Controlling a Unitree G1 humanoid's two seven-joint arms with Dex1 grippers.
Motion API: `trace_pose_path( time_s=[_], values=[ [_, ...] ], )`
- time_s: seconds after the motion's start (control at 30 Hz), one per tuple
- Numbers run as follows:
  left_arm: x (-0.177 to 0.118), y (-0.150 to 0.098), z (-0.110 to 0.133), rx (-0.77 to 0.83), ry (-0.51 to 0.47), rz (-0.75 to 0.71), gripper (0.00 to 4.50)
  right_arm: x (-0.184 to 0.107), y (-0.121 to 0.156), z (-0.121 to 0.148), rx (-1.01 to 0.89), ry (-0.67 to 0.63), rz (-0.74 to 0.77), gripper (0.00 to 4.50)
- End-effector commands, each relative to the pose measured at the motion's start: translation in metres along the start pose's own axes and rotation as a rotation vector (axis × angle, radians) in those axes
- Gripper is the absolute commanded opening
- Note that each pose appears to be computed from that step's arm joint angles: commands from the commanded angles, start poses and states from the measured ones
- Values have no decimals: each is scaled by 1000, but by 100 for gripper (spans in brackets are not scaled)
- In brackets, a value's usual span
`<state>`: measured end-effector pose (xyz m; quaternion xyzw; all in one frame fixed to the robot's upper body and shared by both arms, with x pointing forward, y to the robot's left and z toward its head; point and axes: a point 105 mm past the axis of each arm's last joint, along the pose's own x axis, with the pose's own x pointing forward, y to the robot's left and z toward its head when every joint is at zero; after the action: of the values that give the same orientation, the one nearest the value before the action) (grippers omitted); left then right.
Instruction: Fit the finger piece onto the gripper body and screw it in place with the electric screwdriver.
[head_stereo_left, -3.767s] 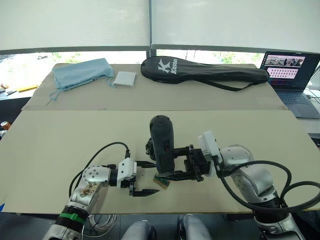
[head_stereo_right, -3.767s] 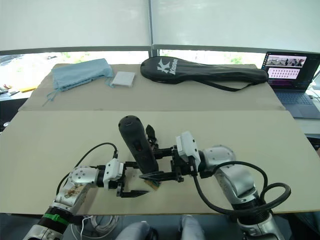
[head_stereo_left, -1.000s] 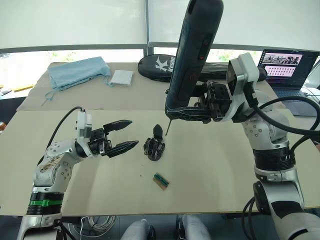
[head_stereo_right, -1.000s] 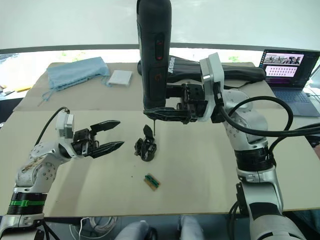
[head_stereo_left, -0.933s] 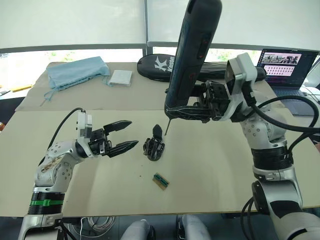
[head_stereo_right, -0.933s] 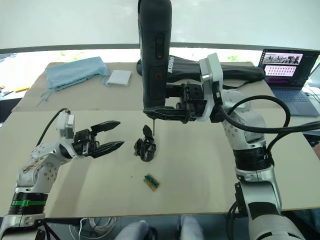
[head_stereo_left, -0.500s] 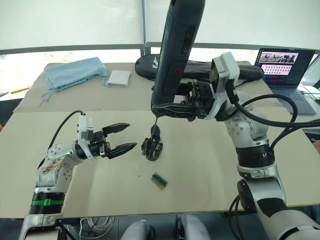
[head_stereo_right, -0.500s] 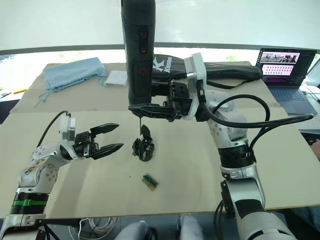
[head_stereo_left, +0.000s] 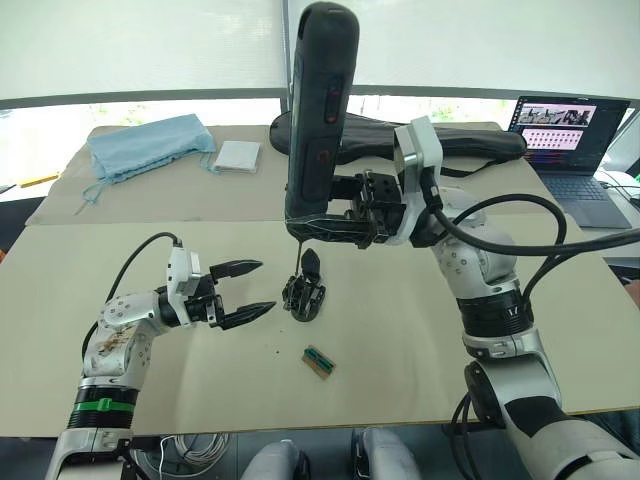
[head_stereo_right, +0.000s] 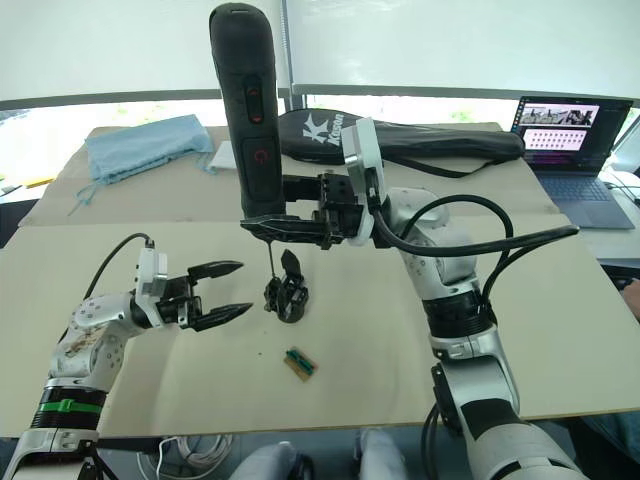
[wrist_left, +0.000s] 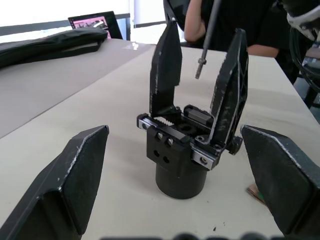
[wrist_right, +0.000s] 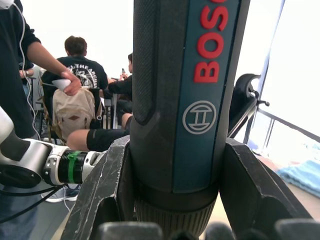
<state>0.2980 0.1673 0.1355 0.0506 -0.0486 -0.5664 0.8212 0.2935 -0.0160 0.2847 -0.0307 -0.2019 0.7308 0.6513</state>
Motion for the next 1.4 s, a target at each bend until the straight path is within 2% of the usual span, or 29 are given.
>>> trace_pose_path(
  time_s=[0.03,0.67,1.4],
  values=[
    [1,-2,2,37,-1,-16,450,5,0,12,-39,-32,12,194],
    [5,-8,-9,29,15,-40,450,12,0,-10,31,-9,28,194],
    [10,-7,-16,61,66,-71,450,10,1,-19,60,12,22,194]
  ],
)
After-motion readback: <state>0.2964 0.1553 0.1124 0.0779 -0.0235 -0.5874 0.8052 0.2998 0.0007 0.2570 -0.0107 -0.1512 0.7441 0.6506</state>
